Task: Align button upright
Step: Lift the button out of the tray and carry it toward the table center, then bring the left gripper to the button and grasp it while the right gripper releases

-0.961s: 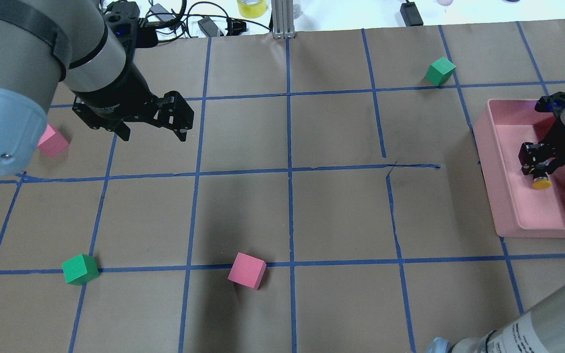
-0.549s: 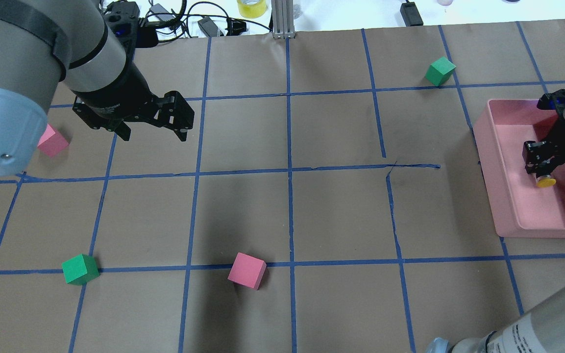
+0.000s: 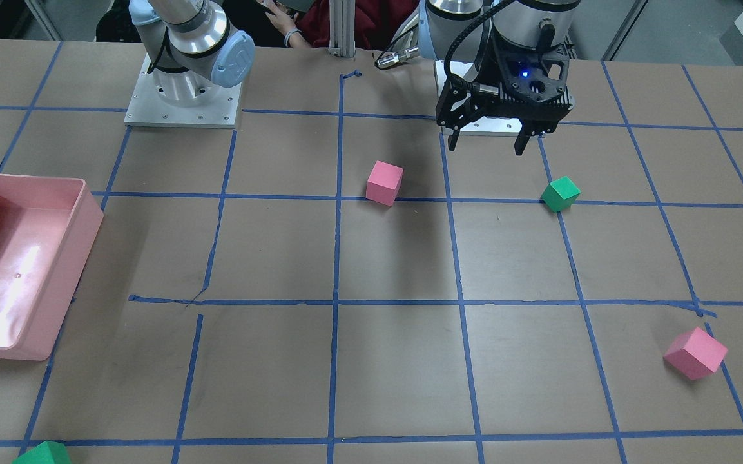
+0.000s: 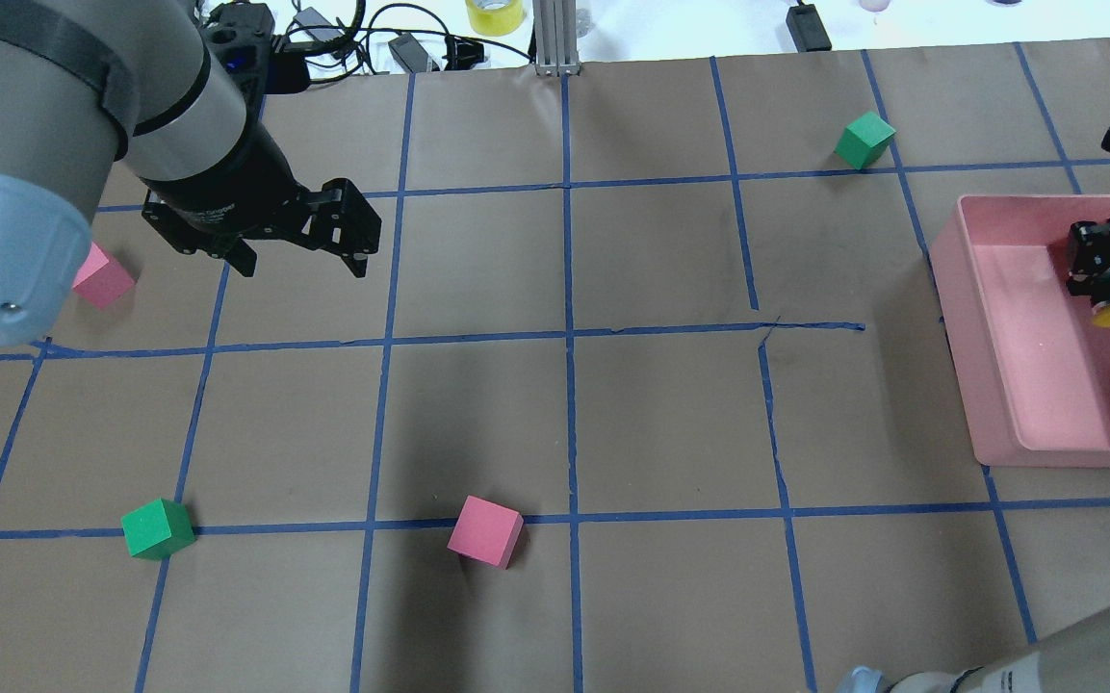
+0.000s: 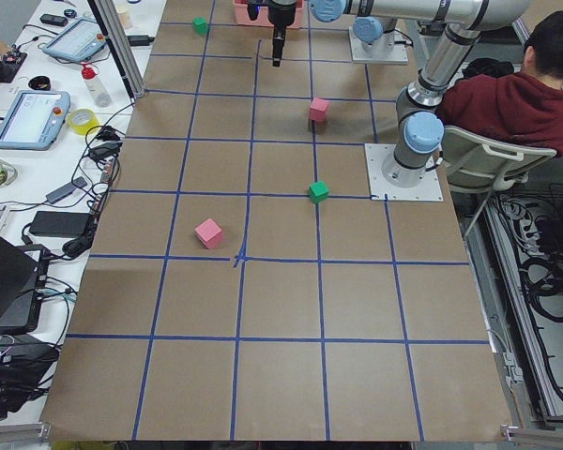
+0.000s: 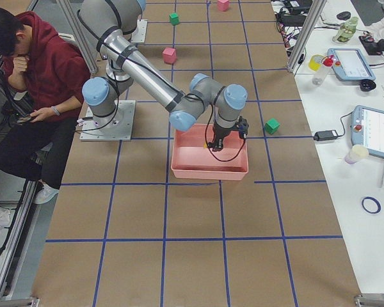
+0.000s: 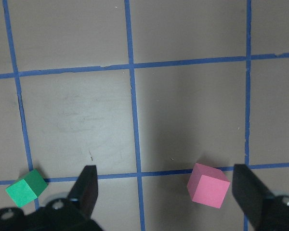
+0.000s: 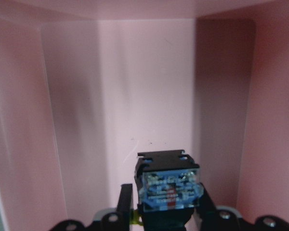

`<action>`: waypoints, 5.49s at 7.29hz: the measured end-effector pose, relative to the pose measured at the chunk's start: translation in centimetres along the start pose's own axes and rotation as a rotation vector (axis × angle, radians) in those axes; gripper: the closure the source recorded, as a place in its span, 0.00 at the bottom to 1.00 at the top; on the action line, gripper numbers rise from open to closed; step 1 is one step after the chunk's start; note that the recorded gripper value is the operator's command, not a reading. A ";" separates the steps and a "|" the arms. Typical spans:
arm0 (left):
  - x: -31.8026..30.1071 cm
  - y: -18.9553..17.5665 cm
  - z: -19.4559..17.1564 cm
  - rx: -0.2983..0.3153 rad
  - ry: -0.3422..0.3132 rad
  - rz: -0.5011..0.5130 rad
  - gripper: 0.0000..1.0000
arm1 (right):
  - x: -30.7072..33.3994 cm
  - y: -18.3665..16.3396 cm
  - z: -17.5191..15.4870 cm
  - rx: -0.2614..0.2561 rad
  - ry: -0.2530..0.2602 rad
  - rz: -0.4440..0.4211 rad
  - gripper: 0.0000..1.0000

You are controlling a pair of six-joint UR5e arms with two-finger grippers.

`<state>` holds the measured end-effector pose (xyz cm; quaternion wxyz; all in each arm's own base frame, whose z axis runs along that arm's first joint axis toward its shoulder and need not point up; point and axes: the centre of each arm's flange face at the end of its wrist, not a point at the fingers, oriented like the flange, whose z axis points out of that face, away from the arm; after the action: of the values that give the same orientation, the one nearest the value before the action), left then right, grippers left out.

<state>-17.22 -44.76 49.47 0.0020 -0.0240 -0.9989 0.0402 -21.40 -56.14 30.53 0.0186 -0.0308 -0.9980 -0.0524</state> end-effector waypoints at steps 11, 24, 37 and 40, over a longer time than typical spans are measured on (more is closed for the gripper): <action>0.0 0.0 -0.1 0.001 -0.004 0.002 0.00 | -42.6 -4.8 -4.1 0.145 -0.057 0.010 1.00; 0.6 -2.2 5.1 0.025 -0.005 -0.083 0.00 | -58.9 -4.5 3.9 0.152 -0.176 0.096 0.00; 9.5 -3.0 28.3 0.510 0.097 0.010 0.00 | -41.4 6.1 -15.3 0.161 -0.115 0.330 0.00; 11.8 -3.2 32.8 0.578 0.120 0.077 0.00 | -41.2 5.5 -14.2 0.188 -0.101 0.152 0.00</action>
<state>-29.33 -50.04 17.03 0.0665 -0.0626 -0.9425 0.3215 20.56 -54.60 43.60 -0.0247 -0.1072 -0.9929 0.0444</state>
